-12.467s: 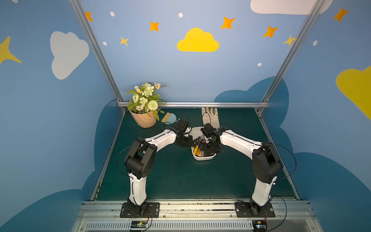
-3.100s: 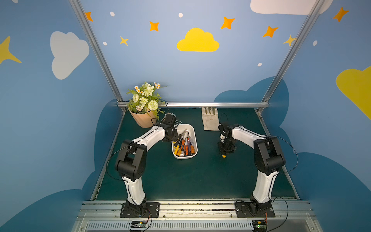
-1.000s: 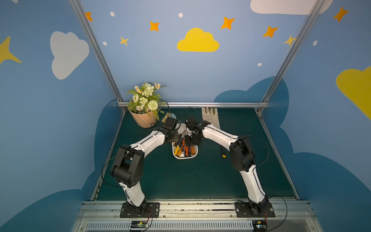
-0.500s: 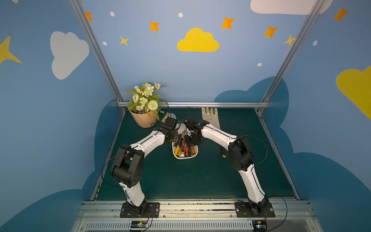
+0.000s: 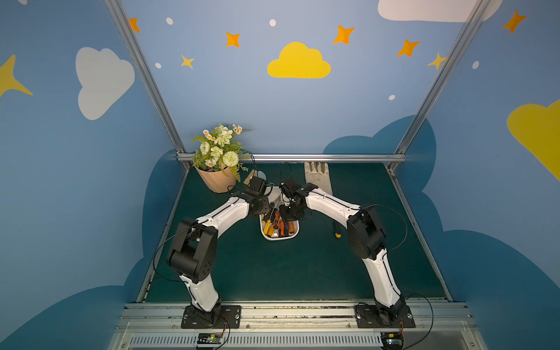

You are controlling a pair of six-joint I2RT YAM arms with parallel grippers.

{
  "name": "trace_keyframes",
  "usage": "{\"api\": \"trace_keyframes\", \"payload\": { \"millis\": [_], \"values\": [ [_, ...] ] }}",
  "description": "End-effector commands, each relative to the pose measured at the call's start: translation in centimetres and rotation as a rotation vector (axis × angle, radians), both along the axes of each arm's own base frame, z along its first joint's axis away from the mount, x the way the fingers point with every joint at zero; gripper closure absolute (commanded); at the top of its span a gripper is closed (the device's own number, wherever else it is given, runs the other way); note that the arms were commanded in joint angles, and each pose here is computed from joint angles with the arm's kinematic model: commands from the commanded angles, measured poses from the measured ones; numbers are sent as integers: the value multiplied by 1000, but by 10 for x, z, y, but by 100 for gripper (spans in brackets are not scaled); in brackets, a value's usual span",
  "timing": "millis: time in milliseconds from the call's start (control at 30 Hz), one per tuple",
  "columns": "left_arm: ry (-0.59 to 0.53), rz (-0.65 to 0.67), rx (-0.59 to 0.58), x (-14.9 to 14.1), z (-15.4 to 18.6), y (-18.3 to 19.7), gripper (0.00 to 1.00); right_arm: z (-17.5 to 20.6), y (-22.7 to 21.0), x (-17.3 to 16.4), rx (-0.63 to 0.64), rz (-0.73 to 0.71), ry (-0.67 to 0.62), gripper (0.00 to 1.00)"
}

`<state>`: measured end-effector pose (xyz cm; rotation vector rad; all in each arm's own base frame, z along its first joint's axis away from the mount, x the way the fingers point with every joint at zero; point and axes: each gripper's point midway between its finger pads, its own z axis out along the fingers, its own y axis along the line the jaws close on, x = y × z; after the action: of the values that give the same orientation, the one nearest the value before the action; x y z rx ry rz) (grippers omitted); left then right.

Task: Take out the screwdriver from the storage box
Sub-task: Pick up the screwdriver from the storage box.

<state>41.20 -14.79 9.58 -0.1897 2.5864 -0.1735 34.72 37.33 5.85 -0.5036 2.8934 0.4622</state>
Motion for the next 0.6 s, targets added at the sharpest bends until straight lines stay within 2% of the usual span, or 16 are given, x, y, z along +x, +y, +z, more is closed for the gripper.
{"api": "trace_keyframes", "payload": {
  "millis": [0, 567],
  "values": [
    [-72, 8, -40, 14, 25, -5, 98, 19, -7, -3, 2, 14, -23, 100],
    [-48, 13, -48, 13, 20, -5, 98, 56, -15, -6, 58, 26, -129, 100]
  ]
}}
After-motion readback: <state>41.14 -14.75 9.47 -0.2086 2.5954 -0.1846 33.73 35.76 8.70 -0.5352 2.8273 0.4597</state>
